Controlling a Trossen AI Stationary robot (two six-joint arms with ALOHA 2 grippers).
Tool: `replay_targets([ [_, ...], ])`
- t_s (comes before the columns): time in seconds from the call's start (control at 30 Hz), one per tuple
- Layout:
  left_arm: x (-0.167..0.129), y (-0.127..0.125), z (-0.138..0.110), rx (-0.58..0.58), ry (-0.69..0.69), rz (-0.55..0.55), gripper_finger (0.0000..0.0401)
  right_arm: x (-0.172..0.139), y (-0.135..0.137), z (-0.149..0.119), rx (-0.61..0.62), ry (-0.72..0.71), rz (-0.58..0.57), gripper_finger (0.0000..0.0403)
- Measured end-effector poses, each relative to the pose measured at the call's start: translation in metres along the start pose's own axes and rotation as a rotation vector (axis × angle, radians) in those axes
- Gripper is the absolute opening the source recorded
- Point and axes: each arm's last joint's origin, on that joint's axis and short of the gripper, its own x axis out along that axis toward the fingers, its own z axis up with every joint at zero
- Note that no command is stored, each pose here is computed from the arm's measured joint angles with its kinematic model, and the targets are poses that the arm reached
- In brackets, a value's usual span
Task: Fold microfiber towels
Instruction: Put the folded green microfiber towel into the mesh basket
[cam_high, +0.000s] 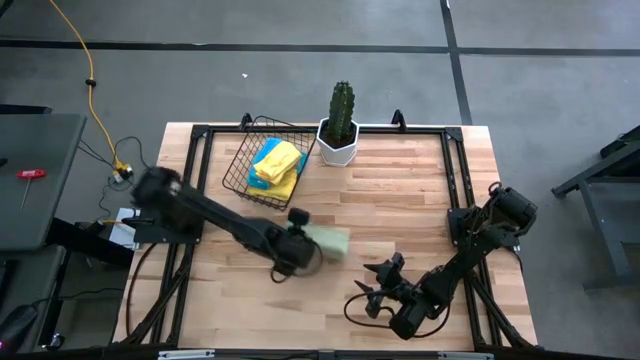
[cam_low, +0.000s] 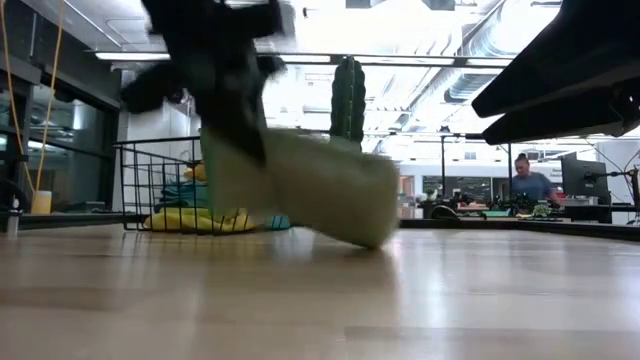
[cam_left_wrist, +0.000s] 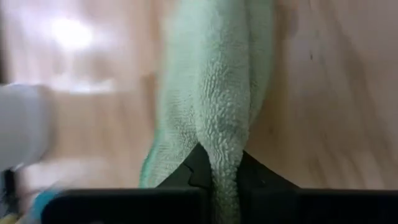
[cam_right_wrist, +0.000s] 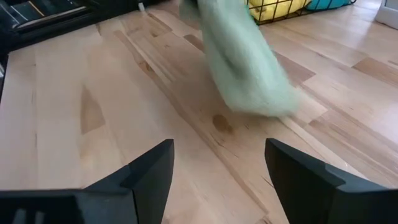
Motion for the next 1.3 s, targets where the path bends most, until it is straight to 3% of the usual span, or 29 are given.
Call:
replay_targets([
  [0.2,-0.098,0.052,-0.012,-0.189,-0.236,0.065,0.0004,0.0,0.0,0.0,-0.003,-0.001,-0.001,0.0243],
  [0.27,-0.13,0.073,-0.024,-0.245,-0.279,0.186,0.0004,0.001,0.0,0.001,0.002,-0.001,-0.001,0.0243],
  [0.4,-0.172,0.118,-0.05,-0.345,-0.206,0.502,0.0004,0.003,0.001,0.003,0.022,-0.003,0.005,0.0243],
  [0.5,-0.186,0.154,-0.065,-0.455,-0.147,0.622,0.0004,0.006,0.001,0.004,0.01,-0.004,0.002,0.0243],
  [0.63,-0.171,0.195,-0.086,-0.586,-0.056,0.603,0.0004,0.009,0.0,0.006,0.011,0.021,0.002,0.0243],
  [0.8,-0.117,0.221,-0.115,-0.742,0.04,0.347,0.0004,0.011,0.0,0.006,0.022,0.053,0.019,0.0243],
  [0.9,-0.077,0.224,-0.127,-0.788,0.136,0.302,0.0004,0.011,0.0,0.006,0.01,0.056,0.021,0.0243],
  [1.0,-0.044,0.223,-0.137,-0.811,0.228,0.295,0.0004,0.011,0.001,0.006,0.006,0.059,0.028,0.0243],
  [1.1,-0.03,0.223,-0.139,-0.827,0.259,0.3,0.0004,0.011,0.001,0.006,0.006,0.059,0.028,0.0243],
  [1.3,-0.053,0.23,-0.134,-0.819,0.216,0.51,0.0004,0.011,0.001,0.006,0.002,0.059,0.028,0.0243],
])
